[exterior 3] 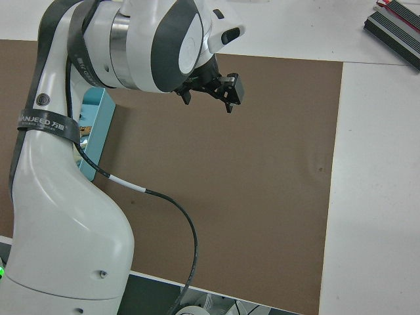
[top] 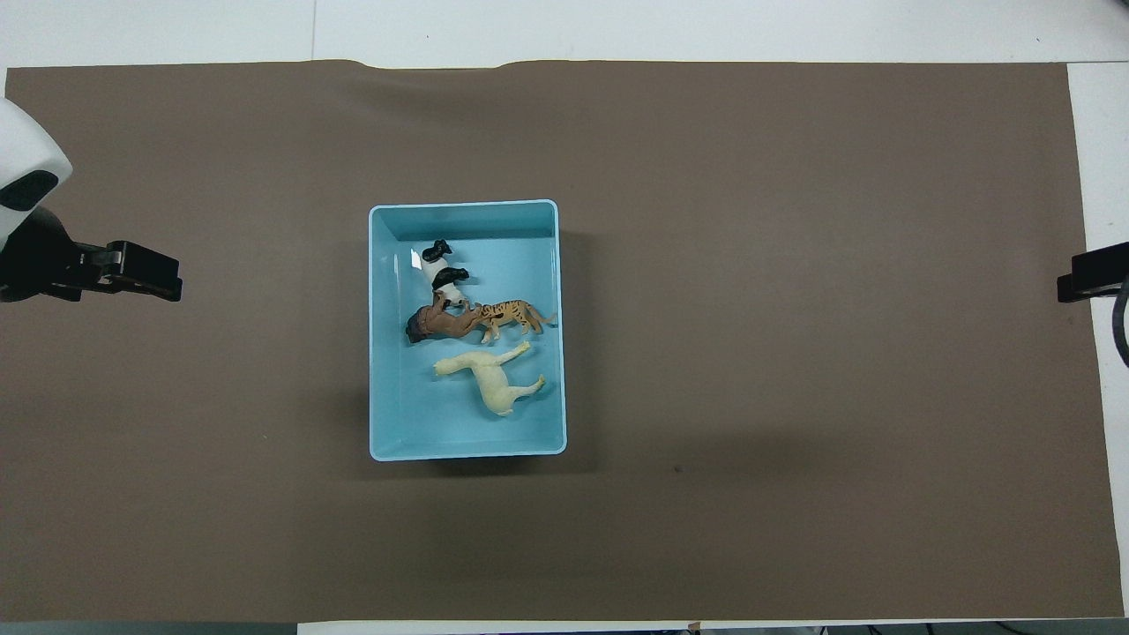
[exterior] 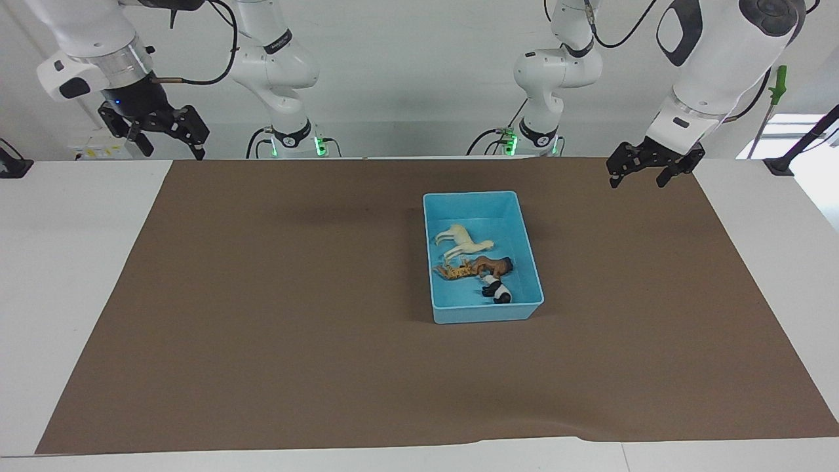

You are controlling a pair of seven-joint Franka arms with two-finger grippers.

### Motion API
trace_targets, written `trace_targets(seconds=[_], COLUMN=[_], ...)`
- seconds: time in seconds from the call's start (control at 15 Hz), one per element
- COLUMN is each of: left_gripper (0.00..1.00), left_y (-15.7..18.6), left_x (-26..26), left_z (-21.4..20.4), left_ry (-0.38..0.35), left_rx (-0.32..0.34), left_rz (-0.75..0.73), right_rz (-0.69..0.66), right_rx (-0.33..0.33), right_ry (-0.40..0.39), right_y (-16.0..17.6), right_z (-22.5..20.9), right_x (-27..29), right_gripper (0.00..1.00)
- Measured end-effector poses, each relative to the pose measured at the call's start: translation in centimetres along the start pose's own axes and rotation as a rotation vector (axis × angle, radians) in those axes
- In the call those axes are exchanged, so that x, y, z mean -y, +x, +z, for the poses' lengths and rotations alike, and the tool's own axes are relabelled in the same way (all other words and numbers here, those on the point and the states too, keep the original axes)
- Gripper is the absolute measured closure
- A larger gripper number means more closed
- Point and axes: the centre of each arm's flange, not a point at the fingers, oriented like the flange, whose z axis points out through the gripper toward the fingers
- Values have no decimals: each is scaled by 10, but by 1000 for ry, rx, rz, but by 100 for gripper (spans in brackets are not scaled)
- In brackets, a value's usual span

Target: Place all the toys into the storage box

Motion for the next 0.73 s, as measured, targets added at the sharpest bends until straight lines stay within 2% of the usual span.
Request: trace_targets(seconds=[0.73], left_gripper=[0], left_y=[1], left_x=[2], left_z=[-3], left_ry=[-16], left_rx=[-6], left_rz=[-6], right_rz=[-1], right_rx=[3], right_ry=[0], right_y=[0], right_z=[0], right_x=[1], right_gripper=[0])
